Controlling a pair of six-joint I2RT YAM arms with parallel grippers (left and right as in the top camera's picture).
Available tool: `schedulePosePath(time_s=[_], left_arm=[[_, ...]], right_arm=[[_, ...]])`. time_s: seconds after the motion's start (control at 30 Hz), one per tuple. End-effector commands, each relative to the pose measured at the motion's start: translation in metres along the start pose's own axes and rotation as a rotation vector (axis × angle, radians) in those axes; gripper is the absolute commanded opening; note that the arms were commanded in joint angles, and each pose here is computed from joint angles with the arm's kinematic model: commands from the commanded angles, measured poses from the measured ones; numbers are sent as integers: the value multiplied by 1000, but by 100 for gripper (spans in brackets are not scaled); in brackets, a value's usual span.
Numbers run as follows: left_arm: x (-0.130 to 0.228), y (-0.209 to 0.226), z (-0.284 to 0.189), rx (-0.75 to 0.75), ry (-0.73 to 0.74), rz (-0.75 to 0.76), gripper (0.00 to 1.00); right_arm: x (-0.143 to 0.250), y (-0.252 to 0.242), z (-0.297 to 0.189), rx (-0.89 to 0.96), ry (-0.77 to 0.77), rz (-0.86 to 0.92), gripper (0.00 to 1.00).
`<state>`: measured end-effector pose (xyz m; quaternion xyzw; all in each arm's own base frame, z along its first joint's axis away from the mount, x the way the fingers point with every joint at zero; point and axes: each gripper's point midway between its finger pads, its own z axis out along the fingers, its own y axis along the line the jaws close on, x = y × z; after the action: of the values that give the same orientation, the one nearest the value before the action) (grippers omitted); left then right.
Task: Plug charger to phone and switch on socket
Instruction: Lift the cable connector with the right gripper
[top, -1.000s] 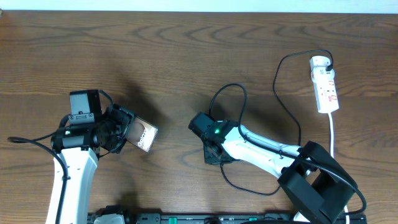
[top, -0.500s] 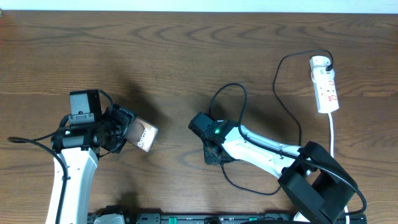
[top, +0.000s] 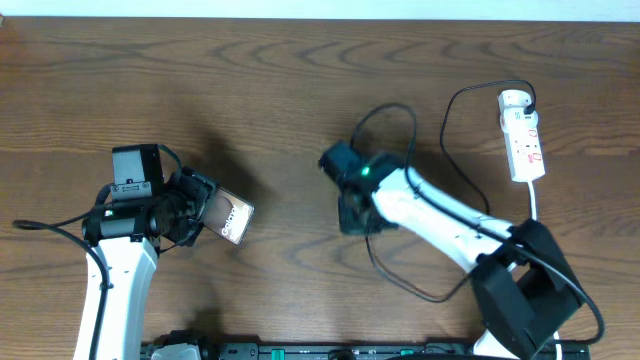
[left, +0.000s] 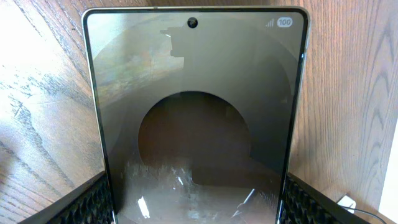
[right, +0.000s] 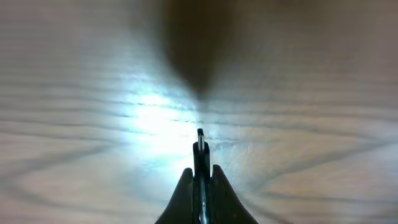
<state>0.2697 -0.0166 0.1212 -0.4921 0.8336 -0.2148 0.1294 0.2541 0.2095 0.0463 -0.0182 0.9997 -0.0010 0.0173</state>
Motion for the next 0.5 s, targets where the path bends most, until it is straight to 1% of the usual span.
schedulePosePath(time_s=[0.0,0.1,0.23,0.33,0.47], left_arm=[[-5,-13,-9,39,-18,17,7],[-5,-13,-9,39,-17,17,7],[-5,-13,-9,40,-18,17,7],[-5,-13,-9,39,-18,17,7],[-4,-13,-9,39,-17,18,7]], right_arm=[[-28,9,-47,-98,-88,-89,1],[-35,25,-82,-244,-83,-219,1],[-34,49,-128,-492,-80,-402,1],[-23,67,-164,-750,-84,-581,1],[-4,72,-195,-1023,-107,-766,1]])
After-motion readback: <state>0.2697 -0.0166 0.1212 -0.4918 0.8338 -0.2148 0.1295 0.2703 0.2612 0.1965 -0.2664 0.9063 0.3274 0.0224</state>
